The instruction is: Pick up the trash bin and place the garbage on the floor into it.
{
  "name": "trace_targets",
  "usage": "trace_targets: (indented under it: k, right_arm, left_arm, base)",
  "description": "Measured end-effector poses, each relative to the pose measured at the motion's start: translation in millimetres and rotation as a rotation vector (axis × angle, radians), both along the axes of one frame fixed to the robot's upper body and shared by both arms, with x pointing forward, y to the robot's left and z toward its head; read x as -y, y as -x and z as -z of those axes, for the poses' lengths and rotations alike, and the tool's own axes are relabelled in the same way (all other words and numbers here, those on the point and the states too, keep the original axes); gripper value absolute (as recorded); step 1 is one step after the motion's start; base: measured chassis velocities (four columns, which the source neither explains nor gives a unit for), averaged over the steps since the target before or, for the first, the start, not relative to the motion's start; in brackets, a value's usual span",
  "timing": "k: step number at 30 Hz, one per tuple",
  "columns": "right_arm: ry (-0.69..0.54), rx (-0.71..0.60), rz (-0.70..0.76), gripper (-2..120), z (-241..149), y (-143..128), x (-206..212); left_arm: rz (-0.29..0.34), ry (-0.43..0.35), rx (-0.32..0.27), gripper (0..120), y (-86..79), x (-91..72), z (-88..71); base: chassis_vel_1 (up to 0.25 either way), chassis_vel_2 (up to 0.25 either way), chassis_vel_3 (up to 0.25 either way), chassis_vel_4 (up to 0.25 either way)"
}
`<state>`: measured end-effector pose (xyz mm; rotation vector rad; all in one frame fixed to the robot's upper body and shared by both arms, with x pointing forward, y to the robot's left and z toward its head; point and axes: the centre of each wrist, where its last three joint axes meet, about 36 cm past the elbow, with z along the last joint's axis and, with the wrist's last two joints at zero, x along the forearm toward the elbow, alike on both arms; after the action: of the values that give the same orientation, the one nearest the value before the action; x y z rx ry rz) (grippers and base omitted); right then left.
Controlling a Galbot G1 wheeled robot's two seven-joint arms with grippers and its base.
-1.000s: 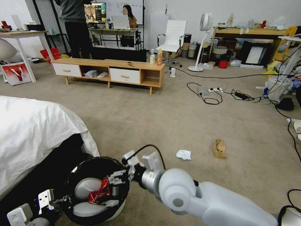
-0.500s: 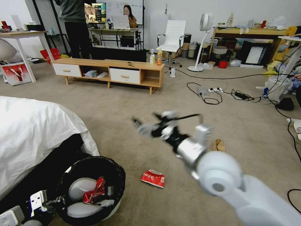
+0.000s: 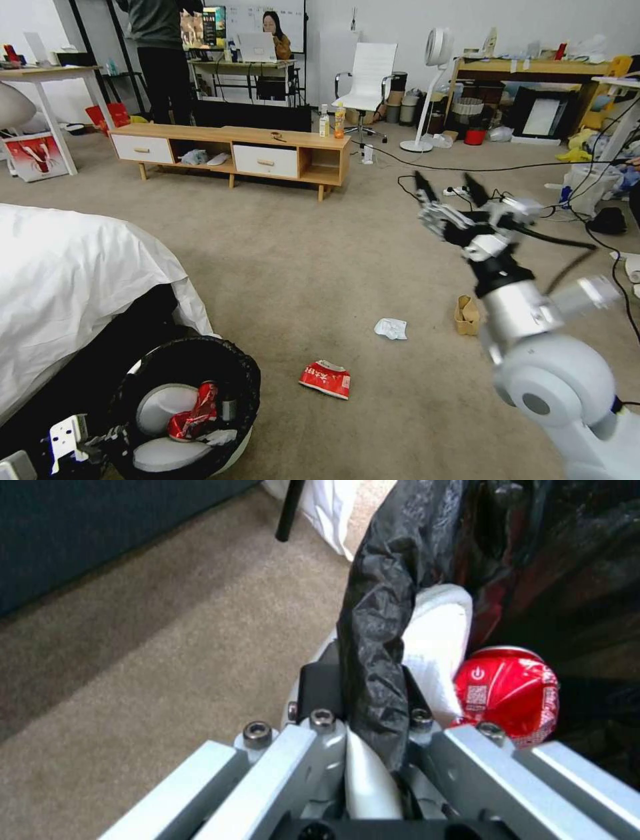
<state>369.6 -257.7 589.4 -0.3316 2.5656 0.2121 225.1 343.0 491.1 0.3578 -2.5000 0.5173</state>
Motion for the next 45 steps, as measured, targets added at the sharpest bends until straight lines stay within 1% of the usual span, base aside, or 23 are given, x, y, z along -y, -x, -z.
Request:
trace_targets:
  k: [1,3,4,7,11,14,18,20,27,45]
  right_arm:
    - [0.000,0.000,0.000,100,0,0,0]
    - [0.040,0.016,0.071,100,17,9,8]
    - [0.040,0.016,0.071,100,17,9,8]
    - [0.085,-0.012,0.161,100,44,29,16]
    - [0.103,-0.029,0.195,100,56,38,19]
    - [0.134,-0.053,0.237,100,71,47,19]
    - [0.151,-0.069,0.254,100,79,52,18]
    - [0.180,-0.079,0.270,100,85,57,17]
    - [0.207,-0.090,0.291,100,92,58,16]
    - [0.214,-0.109,0.295,100,100,57,15]
  left_arm:
    - [0.000,0.000,0.000,3,0.0,0.0,0.0]
    - [0.003,-0.008,-0.007,3,3.3,1.9,0.8]
    - [0.003,-0.008,-0.007,3,3.3,1.9,0.8]
    - [0.007,-0.008,-0.010,3,6.6,6.0,0.6]
    - [0.012,-0.004,-0.012,3,7.0,9.0,1.4]
    - [0.024,0.013,-0.008,3,5.5,14.8,3.1]
    - [0.035,0.025,-0.009,3,4.3,18.4,4.8]
    - [0.040,0.032,-0.014,3,3.6,19.7,6.9]
    - [0.043,0.036,-0.013,3,3.0,19.5,6.6]
    - [0.039,0.037,-0.016,3,3.2,18.1,7.7]
  base:
    - [0.000,0.000,0.000,0.000]
    - [0.000,0.000,0.000,0.000]
    - [0.000,0.000,0.000,0.000]
    - [0.000,0.000,0.000,0.000]
    - [0.000,0.000,0.000,0.000]
    - [0.000,0.000,0.000,0.000]
    - [0.000,0.000,0.000,0.000]
    - [0.000,0.000,0.000,0.000]
    - [0.000,0.000,0.000,0.000]
    - [0.000,0.000,0.000,0.000]
